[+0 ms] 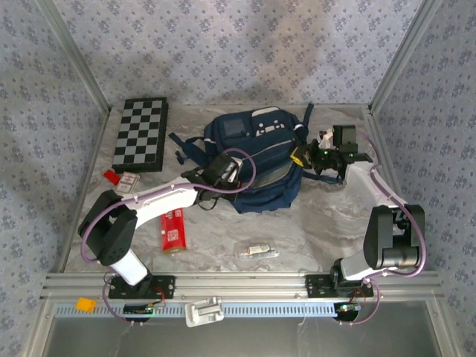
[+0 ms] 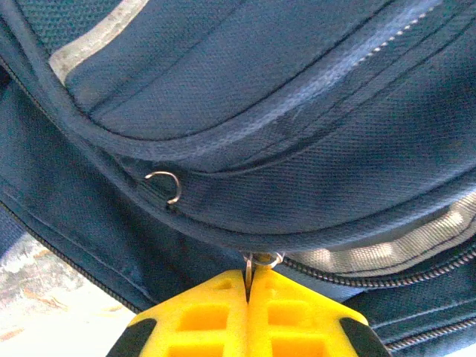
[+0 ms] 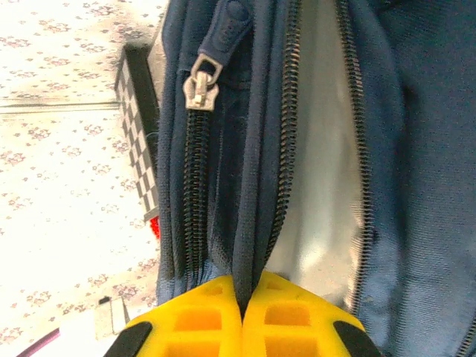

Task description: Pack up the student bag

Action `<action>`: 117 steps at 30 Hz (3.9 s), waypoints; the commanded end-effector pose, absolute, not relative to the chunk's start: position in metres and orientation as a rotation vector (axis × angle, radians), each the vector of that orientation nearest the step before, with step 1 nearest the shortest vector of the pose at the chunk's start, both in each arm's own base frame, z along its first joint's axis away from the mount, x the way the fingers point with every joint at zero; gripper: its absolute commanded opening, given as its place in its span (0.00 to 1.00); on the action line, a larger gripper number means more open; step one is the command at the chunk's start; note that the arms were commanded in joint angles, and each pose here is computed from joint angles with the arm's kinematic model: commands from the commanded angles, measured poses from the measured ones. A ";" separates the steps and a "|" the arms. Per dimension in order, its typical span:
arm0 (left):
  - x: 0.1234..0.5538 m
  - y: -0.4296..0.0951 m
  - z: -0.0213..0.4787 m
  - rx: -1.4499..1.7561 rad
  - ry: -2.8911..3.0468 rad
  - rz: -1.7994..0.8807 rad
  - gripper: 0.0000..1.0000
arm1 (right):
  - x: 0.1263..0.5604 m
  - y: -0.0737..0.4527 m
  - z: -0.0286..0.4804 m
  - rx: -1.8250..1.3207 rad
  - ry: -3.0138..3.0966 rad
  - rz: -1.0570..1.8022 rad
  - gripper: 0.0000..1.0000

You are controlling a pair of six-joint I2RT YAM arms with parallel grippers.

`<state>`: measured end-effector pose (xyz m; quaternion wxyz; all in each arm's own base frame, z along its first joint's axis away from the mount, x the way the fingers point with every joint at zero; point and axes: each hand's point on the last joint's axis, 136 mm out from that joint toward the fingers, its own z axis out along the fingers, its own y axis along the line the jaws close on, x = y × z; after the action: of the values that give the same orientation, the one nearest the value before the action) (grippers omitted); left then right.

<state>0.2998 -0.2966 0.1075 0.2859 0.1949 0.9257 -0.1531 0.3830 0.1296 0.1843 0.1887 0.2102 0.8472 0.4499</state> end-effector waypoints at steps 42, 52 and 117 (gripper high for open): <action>0.330 -0.265 0.156 0.508 2.347 -0.111 0.00 | 0.354 0.179 0.208 0.533 2.269 1.221 0.00; 0.368 -0.238 0.152 0.501 2.263 -0.010 0.00 | 0.354 0.170 0.217 0.510 2.273 1.286 0.00; 0.185 -0.116 0.046 -0.707 2.808 -0.567 0.63 | 0.234 0.339 0.086 -0.236 2.673 0.901 0.55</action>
<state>0.1755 -0.0896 0.0359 0.0901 -0.2330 0.9593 -0.1317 0.2237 0.3386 0.0852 0.1472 -0.0817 0.9316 0.3223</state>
